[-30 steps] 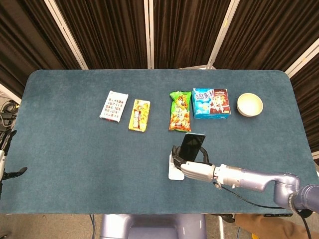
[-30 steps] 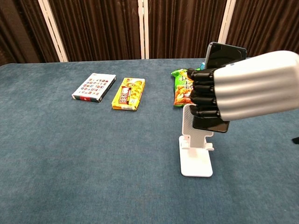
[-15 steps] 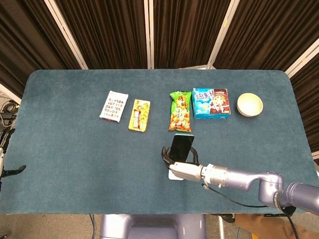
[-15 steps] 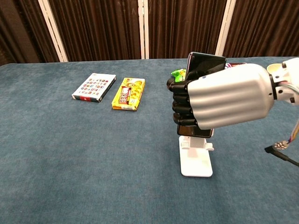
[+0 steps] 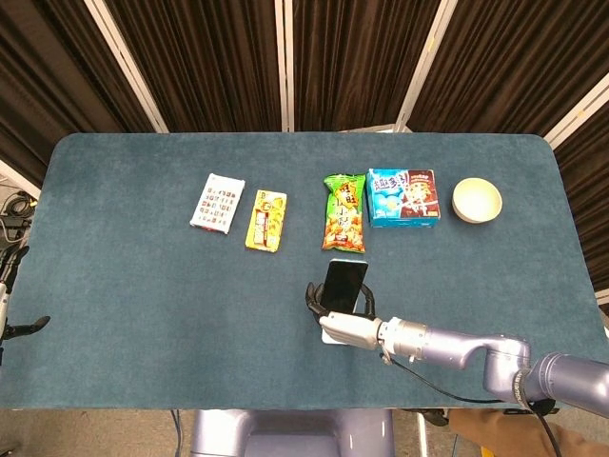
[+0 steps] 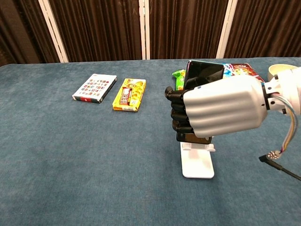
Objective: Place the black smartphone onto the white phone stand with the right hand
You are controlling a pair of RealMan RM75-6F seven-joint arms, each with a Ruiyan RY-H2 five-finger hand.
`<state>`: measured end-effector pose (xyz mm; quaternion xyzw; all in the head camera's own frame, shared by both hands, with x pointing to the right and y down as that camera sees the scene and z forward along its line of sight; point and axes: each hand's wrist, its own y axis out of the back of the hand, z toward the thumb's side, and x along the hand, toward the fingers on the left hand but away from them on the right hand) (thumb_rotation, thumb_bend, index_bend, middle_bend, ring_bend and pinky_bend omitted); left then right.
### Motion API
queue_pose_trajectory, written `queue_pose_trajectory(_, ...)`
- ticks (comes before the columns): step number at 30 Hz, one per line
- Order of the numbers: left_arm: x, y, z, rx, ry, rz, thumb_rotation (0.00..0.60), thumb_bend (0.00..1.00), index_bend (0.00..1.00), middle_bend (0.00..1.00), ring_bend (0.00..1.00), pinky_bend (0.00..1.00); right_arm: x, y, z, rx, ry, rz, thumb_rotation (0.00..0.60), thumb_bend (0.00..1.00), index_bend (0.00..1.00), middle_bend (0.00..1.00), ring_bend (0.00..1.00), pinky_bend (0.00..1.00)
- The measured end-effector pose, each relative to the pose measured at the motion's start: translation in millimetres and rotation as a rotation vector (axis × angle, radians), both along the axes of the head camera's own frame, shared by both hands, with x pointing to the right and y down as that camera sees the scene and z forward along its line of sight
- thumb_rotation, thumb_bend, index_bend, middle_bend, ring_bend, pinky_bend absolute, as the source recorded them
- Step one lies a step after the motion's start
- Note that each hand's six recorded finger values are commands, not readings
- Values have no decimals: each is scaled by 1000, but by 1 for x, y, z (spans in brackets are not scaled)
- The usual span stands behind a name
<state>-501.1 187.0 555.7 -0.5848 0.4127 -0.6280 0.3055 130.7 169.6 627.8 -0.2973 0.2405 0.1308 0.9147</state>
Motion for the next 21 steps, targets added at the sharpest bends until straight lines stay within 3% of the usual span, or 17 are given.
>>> queue_pose_trajectory(21,0,0,0,-2,3,3,600,0,0,0,0,0,-6,11,3,1,-10,-20,600,520,612,548,415,318)
